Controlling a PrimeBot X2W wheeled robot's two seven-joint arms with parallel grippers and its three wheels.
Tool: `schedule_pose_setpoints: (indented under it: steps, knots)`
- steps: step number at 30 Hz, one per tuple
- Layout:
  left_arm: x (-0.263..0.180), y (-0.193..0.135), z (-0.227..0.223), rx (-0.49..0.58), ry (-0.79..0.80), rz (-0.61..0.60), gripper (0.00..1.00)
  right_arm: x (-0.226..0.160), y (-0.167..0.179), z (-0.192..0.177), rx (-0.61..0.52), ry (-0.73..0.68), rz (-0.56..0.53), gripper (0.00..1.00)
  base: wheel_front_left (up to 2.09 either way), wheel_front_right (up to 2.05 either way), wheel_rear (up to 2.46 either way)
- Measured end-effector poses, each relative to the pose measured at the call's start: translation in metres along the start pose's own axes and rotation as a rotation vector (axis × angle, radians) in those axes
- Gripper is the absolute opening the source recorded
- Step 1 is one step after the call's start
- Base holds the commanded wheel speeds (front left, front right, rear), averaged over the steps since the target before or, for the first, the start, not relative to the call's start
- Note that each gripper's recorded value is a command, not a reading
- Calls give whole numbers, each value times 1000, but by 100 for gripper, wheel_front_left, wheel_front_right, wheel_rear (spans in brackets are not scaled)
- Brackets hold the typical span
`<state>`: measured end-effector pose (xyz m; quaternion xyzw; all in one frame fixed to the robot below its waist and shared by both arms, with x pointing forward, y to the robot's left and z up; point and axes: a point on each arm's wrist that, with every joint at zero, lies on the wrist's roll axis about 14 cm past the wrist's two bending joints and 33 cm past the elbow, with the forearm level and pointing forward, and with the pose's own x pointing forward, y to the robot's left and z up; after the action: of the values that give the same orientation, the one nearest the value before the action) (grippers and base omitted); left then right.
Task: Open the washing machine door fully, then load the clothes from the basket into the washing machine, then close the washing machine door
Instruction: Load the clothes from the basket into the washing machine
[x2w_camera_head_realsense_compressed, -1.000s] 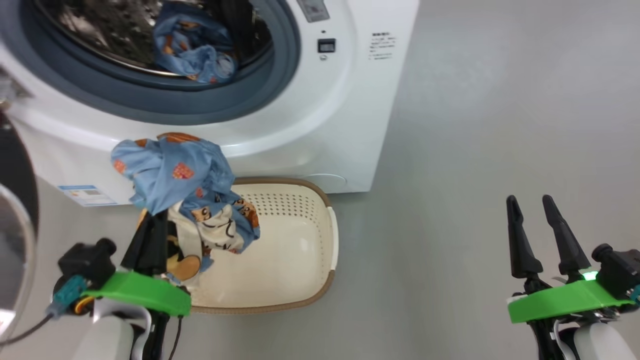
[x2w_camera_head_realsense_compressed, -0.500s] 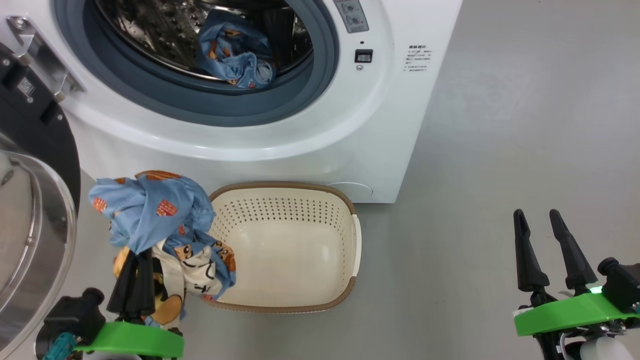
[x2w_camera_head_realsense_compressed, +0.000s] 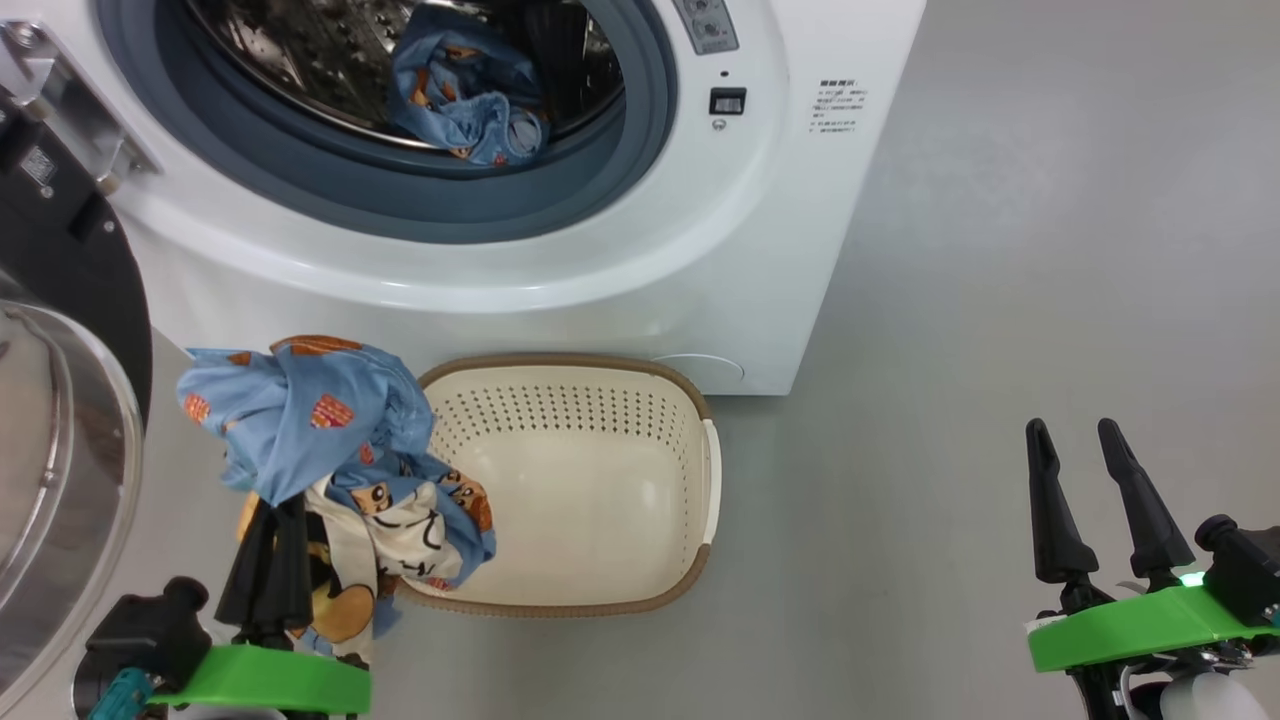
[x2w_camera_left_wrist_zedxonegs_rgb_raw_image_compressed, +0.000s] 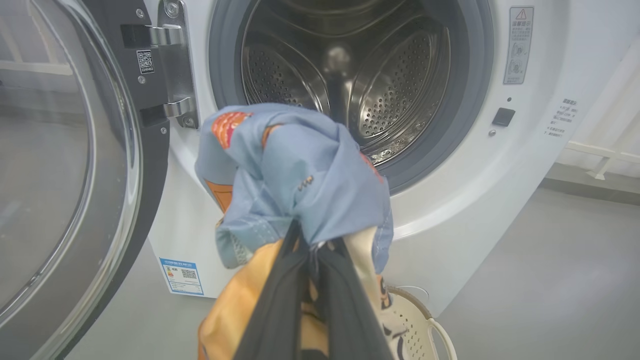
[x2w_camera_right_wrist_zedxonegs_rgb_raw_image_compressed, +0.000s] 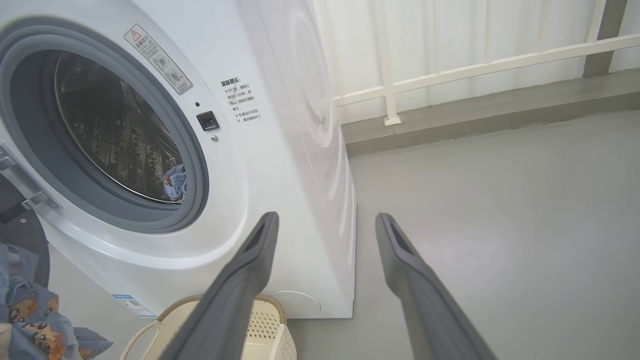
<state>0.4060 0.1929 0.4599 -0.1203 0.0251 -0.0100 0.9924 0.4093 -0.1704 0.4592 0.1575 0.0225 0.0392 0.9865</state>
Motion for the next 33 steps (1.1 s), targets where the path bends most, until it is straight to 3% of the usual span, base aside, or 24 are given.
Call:
schedule_pose_setpoints:
  steps: [6,19,28,33]
  knots:
    - [24,-8,4,-2,-16,-31,0,2,-7,-10,2,25,-19,100,0,0,0]
    - [144,-25,67,50,-201,-137,0,34,-18,-25,15,38,-44,100,0,0,0]
    - [212,-28,70,41,-185,-139,0,39,-31,-25,16,27,-89,100,0,0,0]
    - [244,-32,42,10,-103,-129,0,37,-42,-29,7,41,-120,100,0,0,0]
